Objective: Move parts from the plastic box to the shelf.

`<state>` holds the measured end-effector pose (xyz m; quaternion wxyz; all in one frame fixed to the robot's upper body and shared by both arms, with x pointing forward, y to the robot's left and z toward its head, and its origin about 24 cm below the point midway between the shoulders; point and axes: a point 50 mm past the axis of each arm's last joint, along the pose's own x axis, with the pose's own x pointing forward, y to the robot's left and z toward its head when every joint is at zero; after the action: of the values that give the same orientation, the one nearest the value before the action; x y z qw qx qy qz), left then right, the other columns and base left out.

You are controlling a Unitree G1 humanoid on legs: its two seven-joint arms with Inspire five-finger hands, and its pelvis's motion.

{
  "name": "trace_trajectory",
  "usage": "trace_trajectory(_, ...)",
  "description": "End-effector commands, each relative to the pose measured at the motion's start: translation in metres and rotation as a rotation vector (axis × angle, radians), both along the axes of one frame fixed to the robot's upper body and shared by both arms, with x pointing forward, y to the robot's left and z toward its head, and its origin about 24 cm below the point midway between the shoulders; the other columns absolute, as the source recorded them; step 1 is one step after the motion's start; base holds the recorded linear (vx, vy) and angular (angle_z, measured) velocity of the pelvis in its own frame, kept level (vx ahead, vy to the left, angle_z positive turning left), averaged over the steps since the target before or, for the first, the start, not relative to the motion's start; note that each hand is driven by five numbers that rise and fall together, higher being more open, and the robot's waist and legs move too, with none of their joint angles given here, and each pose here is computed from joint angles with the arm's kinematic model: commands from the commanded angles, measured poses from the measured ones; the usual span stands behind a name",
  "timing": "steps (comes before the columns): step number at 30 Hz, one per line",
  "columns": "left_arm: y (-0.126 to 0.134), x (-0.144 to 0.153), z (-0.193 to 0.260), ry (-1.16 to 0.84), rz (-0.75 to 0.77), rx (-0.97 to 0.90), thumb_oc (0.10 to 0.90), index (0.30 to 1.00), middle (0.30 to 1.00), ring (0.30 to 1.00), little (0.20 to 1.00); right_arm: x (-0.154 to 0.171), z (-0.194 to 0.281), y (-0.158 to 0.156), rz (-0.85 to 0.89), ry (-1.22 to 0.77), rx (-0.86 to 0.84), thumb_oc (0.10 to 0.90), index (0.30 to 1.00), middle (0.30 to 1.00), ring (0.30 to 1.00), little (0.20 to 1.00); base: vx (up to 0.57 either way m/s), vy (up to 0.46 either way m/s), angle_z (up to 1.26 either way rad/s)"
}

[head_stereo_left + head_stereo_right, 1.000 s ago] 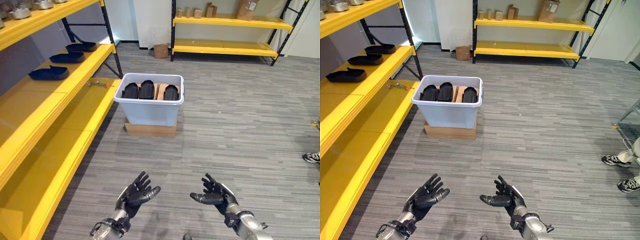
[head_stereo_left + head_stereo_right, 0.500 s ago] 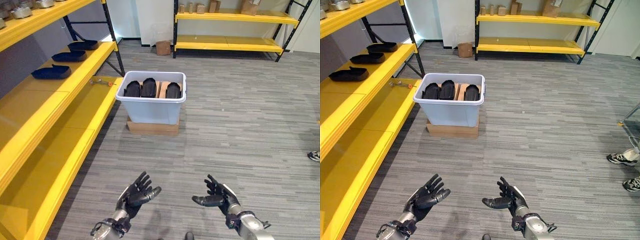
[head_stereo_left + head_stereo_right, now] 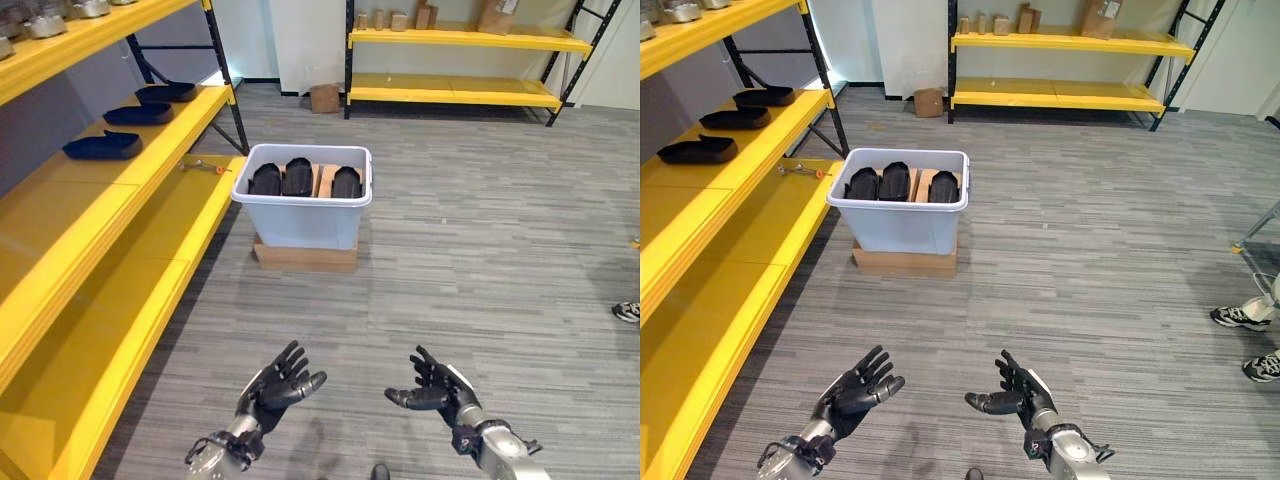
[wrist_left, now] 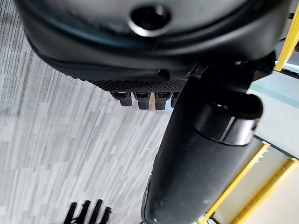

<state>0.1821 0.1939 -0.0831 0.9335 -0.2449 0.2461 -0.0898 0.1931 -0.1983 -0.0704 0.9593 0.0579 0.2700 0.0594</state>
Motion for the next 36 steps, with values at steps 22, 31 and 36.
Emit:
trace_trajectory(22, -0.008, 0.038, 0.044, -0.294, 0.103, 0.087, 0.9, 1.0, 1.0, 1.0, 1.0, 0.009, 0.013, -0.022, -0.295, -0.121, -0.051, 0.9, 1.0, 1.0, 1.0, 1.0, 0.27, -0.058, 0.42)
trace_trajectory(31, -0.002, 0.043, 0.055, -0.349, 0.163, 0.141, 0.9, 1.0, 1.0, 1.0, 1.0, -0.003, 0.003, -0.041, -0.429, -0.044, -0.122, 0.9, 1.0, 1.0, 1.0, 1.0, 0.26, -0.116, -0.09)
trace_trajectory(36, -0.007, 0.047, 0.06, -0.38, 0.145, 0.159, 0.9, 1.0, 1.0, 1.0, 1.0, -0.008, 0.002, -0.043, -0.44, -0.039, -0.135, 0.9, 1.0, 1.0, 1.0, 1.0, 0.13, -0.11, 0.03)
